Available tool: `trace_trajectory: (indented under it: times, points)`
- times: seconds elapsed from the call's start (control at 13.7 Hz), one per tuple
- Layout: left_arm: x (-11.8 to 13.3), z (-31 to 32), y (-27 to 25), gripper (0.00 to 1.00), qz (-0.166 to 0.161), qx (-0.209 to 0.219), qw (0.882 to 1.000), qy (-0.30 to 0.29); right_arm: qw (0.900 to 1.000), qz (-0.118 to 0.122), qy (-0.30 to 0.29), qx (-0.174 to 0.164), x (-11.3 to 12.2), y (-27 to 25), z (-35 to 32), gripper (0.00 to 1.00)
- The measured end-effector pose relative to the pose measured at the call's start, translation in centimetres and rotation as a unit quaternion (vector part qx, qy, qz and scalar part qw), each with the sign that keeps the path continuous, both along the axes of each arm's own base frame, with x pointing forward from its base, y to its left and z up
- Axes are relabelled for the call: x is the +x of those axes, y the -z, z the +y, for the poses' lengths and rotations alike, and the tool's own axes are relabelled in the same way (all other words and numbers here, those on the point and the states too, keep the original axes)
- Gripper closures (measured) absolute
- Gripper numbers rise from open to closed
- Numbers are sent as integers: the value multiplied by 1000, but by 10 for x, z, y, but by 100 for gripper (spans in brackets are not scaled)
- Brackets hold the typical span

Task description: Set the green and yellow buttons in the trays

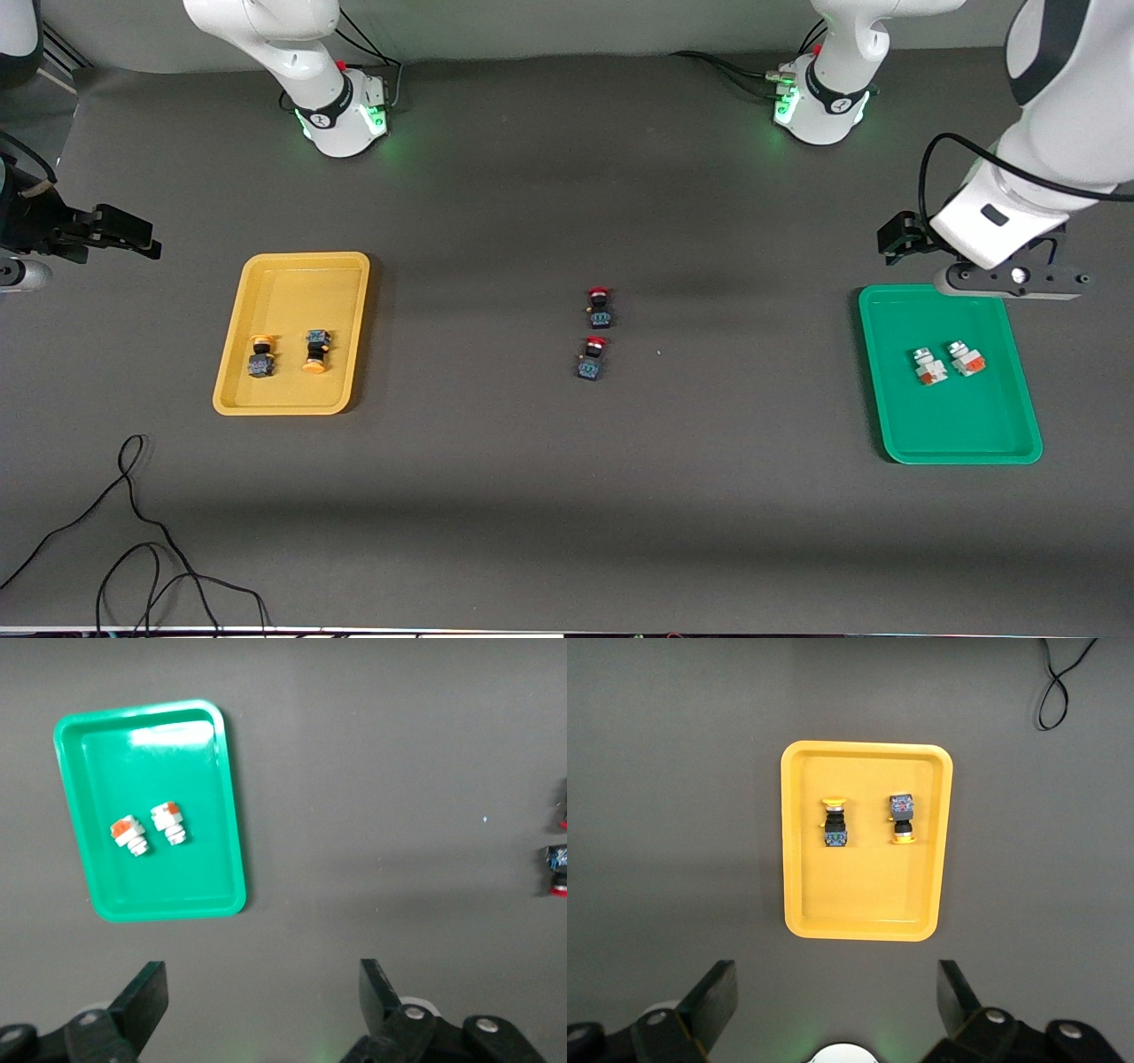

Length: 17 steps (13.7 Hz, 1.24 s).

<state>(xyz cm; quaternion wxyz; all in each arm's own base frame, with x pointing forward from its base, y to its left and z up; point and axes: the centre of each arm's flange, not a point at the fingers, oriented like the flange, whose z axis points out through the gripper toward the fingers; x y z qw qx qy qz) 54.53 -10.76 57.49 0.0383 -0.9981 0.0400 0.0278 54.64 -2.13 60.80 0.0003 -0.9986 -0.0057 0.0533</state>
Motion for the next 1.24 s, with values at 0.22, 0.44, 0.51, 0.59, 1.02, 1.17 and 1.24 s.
trace_trajectory:
  times: [0.22, 0.44, 0.51, 0.59, 1.02, 1.17, 1.24]
  points:
    - [0, 2, 4, 2, -2, -2, 1000, -2, 1000, 0, 0, 0, 0, 0, 0, 0]
    - [6, 5, 3, 1, -1, -4, 1000, -4, 1000, -2, 0, 0, 0, -2, 0, 0]
    - [10, 5, 1, 0, 2, -4, 1000, -5, 1000, -3, 0, 0, 0, -3, 0, 0]
    - [15, 5, -2, 1, 4, -6, 1000, -5, 1000, -4, 0, 0, 0, -3, 0, 0]
    - [29, 4, -1, 0, 11, -9, 1000, -5, 1000, -4, 0, 0, 1, -4, 0, 0]
    - [28, 5, 0, 0, 13, -8, 1000, -5, 1000, -4, 0, 0, 1, -4, 0, 0]
    - [28, 5, 0, 0, 16, -8, 1000, -6, 1000, -4, 0, 0, 1, -4, 0, 0]
